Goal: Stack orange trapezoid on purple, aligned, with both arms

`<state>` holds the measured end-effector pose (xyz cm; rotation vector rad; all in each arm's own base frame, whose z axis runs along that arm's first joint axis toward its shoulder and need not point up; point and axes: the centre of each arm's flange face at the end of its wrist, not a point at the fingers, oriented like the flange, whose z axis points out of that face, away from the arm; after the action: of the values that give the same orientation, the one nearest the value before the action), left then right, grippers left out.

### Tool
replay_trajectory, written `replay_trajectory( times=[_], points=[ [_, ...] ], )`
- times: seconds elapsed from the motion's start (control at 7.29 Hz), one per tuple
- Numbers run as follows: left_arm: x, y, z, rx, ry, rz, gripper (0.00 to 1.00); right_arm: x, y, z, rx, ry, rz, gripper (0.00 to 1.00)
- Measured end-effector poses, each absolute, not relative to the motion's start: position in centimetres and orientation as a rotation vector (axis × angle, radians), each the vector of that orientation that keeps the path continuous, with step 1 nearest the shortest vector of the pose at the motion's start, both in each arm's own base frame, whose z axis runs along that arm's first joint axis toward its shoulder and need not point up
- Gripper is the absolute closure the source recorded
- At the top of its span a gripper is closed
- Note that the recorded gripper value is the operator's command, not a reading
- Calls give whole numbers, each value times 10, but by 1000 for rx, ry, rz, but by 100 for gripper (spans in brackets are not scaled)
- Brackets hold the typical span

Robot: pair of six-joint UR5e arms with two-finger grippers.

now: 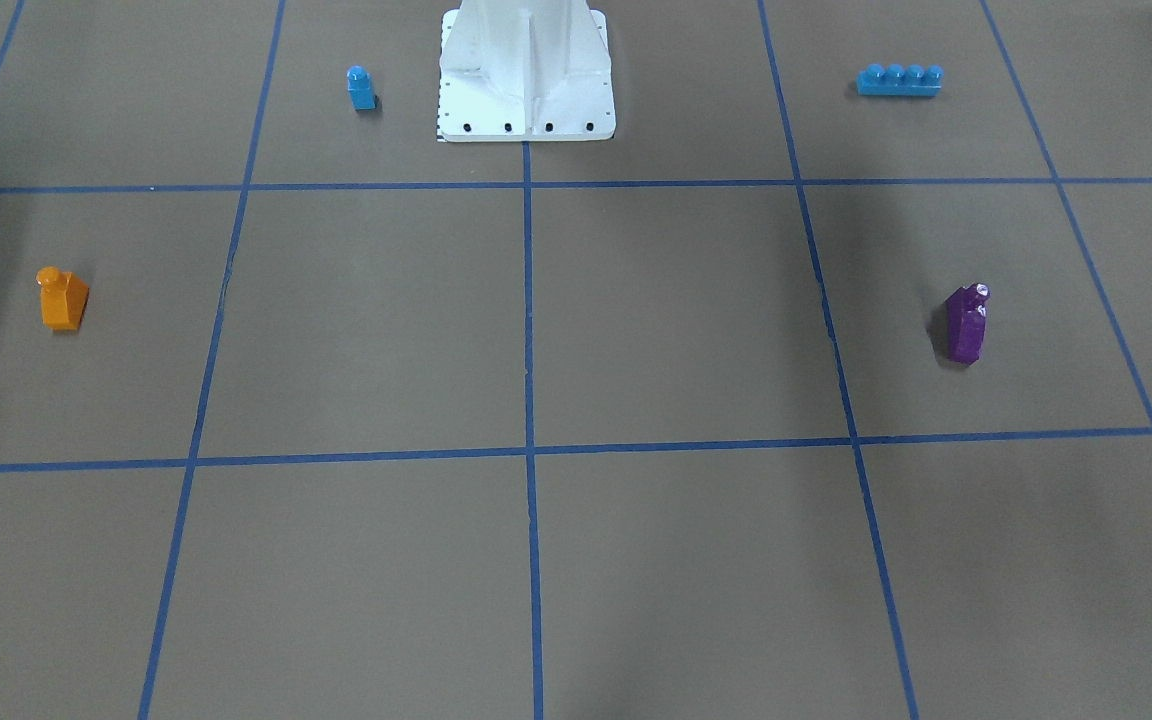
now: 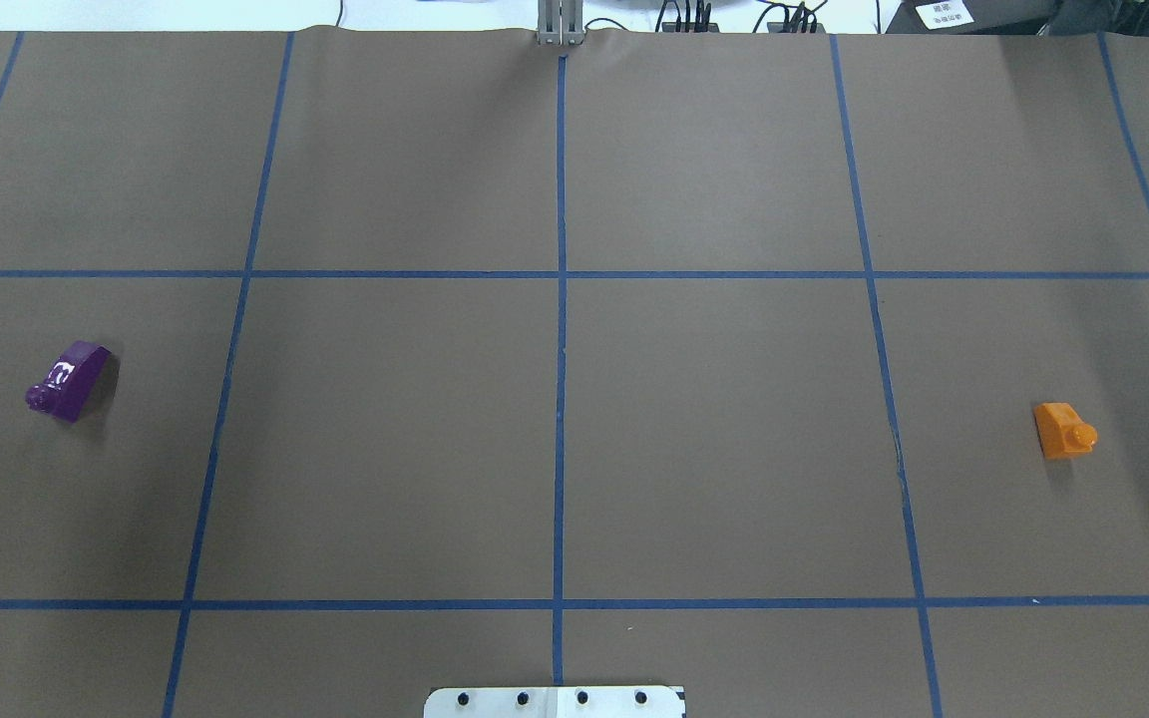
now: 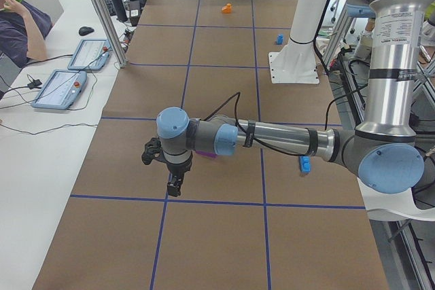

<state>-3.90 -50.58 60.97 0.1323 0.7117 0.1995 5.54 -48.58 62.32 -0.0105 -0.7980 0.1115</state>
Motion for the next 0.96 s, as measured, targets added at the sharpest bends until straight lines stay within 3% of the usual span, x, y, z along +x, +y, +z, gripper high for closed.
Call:
replay_trajectory(
  times=[0.41, 0.96],
  points=[
    [-38, -510, 604, 142, 712, 202, 0, 56, -486, 618, -9, -799, 113, 0],
    [2, -526, 531, 242, 732, 276, 0, 52, -492, 602, 25, -819, 91, 0]
  ],
)
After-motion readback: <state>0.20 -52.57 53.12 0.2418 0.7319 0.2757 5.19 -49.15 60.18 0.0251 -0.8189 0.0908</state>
